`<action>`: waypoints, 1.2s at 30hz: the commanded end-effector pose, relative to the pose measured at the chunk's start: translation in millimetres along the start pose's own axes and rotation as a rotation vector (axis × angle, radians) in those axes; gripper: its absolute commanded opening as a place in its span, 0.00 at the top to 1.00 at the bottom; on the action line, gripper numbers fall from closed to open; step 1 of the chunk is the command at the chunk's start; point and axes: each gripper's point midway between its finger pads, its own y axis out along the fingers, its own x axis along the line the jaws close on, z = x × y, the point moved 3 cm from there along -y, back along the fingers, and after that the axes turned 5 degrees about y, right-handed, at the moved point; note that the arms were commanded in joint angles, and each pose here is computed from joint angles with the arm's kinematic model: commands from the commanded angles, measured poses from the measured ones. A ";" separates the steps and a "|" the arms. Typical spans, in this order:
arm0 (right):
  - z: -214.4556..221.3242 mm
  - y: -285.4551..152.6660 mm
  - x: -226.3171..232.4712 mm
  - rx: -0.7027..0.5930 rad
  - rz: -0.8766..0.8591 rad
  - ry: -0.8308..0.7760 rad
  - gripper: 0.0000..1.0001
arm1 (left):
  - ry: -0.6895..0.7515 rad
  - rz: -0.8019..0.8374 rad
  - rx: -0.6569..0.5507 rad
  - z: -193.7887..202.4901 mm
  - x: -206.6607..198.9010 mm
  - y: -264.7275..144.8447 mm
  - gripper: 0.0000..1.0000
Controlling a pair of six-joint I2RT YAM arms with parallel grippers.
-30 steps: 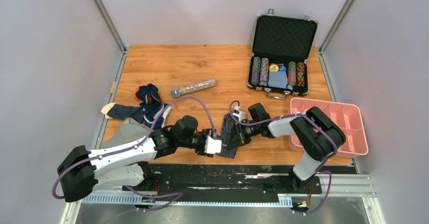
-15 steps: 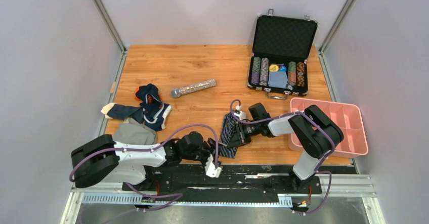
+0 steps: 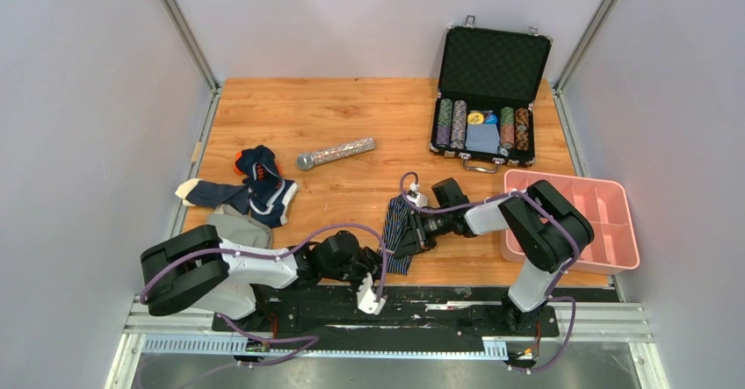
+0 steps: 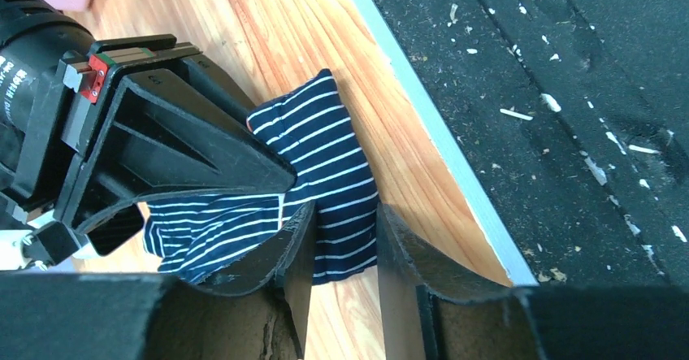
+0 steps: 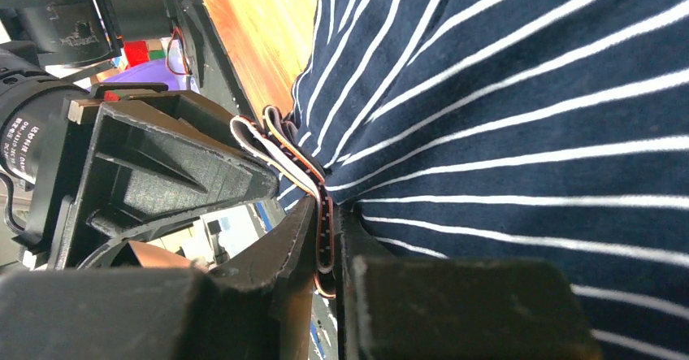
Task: Roll the underwear
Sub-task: Roll the underwear to the center of the board.
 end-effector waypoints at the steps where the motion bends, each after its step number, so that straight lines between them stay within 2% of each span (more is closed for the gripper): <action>1: 15.6 -2.1 -56.8 -0.029 0.273 0.074 1.00 | 0.048 0.029 0.007 2.4 -2.2 6.1 0.60; 5: 15.8 -2.1 -56.4 -0.027 0.270 0.073 1.00 | 0.046 0.041 0.017 5.3 -6.7 6.9 0.52; 8: 15.7 -2.1 -56.4 -0.027 0.270 0.072 1.00 | 0.041 0.066 0.028 7.1 -12.6 4.4 0.50; 14: 14.6 -2.8 -56.3 -0.033 0.272 0.073 1.00 | 0.028 0.141 -0.041 -6.5 -32.6 -13.2 0.47; 17: 14.6 -2.7 -56.4 -0.033 0.273 0.073 1.00 | -0.003 0.119 -0.064 -12.0 -32.9 -18.4 0.44; 22: 13.9 -3.2 -56.9 -0.036 0.275 0.073 1.00 | -0.052 0.047 0.072 7.1 -21.8 -2.3 0.42; 26: 14.4 -2.3 -57.1 -0.029 0.273 0.076 1.00 | -0.034 0.012 0.125 18.1 -16.8 6.8 0.40; 29: 14.5 -2.0 -57.3 -0.027 0.273 0.078 1.00 | -0.040 0.043 0.155 23.6 -22.7 10.4 0.45; 36: 13.7 -3.5 -57.1 -0.038 0.282 0.075 1.00 | -0.061 0.125 0.161 22.3 -37.4 1.7 0.68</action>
